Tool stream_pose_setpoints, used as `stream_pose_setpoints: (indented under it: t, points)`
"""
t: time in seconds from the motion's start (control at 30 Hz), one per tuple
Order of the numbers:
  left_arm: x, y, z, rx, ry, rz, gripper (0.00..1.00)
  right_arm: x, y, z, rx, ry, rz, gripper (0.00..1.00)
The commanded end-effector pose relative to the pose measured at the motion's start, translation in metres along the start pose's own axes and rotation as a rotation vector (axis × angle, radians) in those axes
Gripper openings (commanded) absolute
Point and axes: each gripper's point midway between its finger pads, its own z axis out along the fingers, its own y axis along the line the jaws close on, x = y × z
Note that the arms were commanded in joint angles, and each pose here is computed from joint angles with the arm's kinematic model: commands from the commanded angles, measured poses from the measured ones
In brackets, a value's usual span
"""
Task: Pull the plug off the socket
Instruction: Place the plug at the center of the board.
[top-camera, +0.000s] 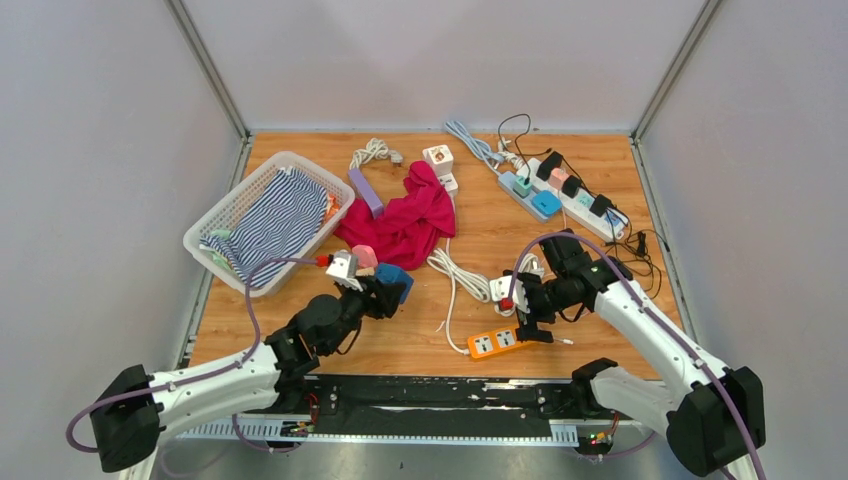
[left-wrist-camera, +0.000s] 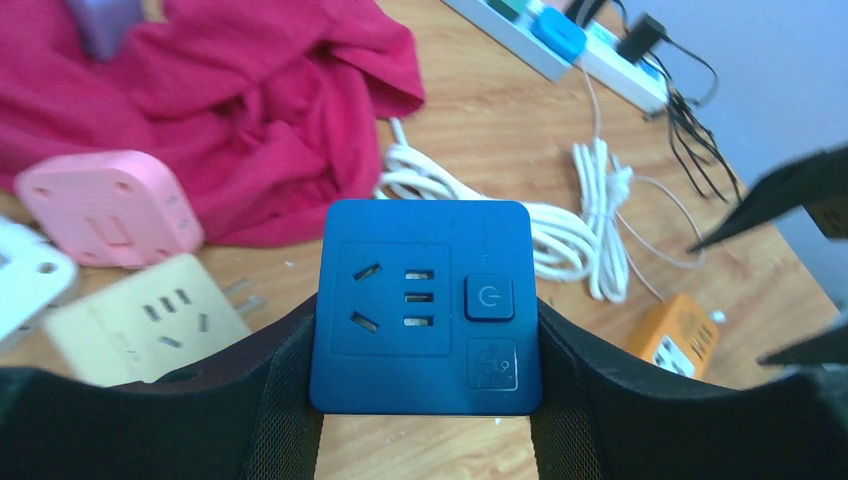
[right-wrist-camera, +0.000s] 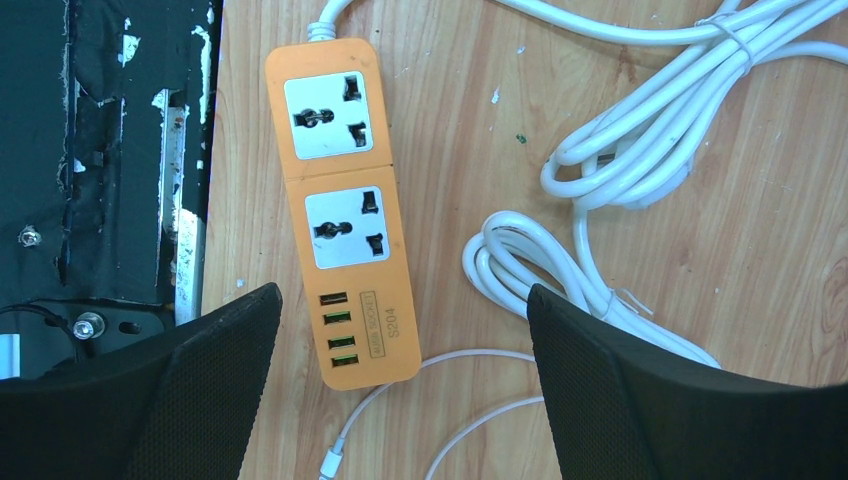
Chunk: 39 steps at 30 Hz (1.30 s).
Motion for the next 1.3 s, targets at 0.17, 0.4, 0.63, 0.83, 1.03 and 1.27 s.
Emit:
stream_pose_setpoints:
  t: [0.17, 0.4, 0.63, 0.83, 1.03, 1.27]
  points:
    - [-0.053, 0.042, -0.001, -0.274, -0.164, -0.029, 0.00, 0.004, 0.006, 0.002, -0.030, -0.001, 0.022, 0.93]
    - [-0.067, 0.065, -0.011, -0.391, -0.226, -0.068, 0.00, 0.007, 0.007, 0.004, -0.036, 0.010, 0.028, 0.93]
    - [-0.082, 0.085, -0.027, -0.488, -0.295, -0.094, 0.00, 0.009, 0.007, 0.005, -0.037, 0.017, 0.032, 0.93]
    - [-0.082, 0.102, -0.036, -0.574, -0.318, -0.109, 0.01, 0.011, 0.006, 0.005, -0.037, 0.024, 0.035, 0.93]
    - [-0.079, 0.117, -0.042, -0.646, -0.331, -0.112, 0.02, 0.012, 0.007, 0.006, -0.039, 0.028, 0.036, 0.93]
    - [-0.070, 0.133, -0.045, -0.708, -0.329, -0.125, 0.03, 0.013, 0.007, 0.006, -0.042, 0.030, 0.040, 0.93]
